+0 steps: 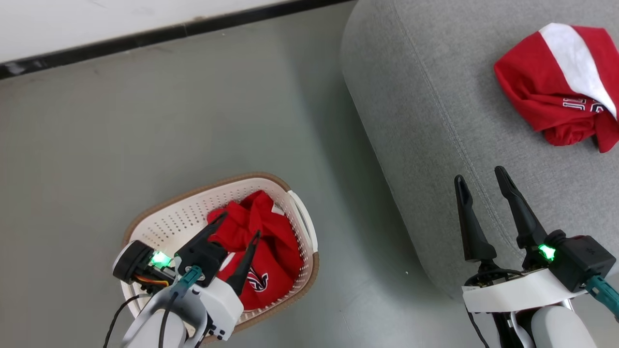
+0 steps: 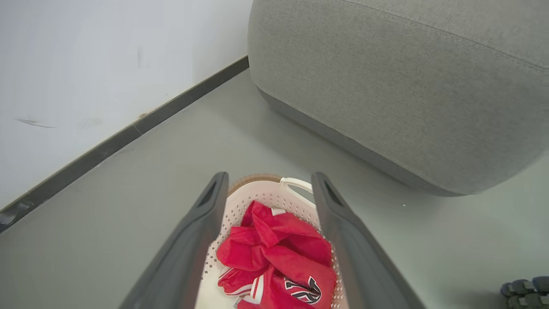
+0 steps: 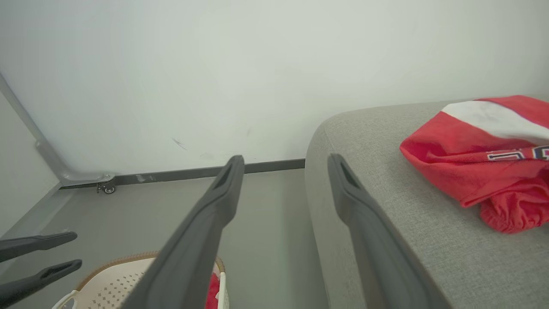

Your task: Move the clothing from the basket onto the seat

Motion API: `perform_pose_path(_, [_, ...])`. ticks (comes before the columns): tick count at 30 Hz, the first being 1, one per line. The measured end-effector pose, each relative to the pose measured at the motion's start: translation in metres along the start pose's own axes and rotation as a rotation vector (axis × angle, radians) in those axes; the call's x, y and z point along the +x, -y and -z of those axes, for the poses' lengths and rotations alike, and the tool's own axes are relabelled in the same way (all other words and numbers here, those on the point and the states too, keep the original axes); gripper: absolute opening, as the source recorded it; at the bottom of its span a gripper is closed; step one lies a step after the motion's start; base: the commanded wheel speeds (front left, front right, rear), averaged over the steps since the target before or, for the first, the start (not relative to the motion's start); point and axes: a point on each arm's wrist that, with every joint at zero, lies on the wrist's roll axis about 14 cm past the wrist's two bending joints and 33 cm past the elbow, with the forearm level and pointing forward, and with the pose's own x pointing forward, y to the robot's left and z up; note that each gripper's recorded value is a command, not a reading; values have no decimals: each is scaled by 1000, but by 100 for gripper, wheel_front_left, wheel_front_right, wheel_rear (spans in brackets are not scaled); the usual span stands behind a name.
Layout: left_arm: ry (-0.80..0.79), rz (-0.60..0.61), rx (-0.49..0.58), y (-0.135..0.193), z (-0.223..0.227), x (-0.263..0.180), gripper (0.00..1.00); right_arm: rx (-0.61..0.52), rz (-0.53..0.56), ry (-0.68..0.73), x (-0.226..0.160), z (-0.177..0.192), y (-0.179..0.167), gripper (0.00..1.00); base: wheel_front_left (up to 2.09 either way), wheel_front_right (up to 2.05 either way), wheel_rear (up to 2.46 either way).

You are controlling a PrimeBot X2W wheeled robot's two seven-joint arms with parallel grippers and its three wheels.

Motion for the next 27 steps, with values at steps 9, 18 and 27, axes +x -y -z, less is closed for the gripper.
perform_pose_path(9, [-83, 69, 7, 11, 32, 15, 100, 6, 12, -18, 10, 9, 3, 100, 0, 0, 0])
perform_pose_path(18, [-160, 94, 13, 8, 62, 25, 100, 2, 21, -22, 21, 14, 5, 100, 0, 0, 0])
perform_pose_path(27, [-223, 137, 26, 13, 85, 40, 100, -3, 24, -38, 32, 22, 7, 100, 0, 0, 0])
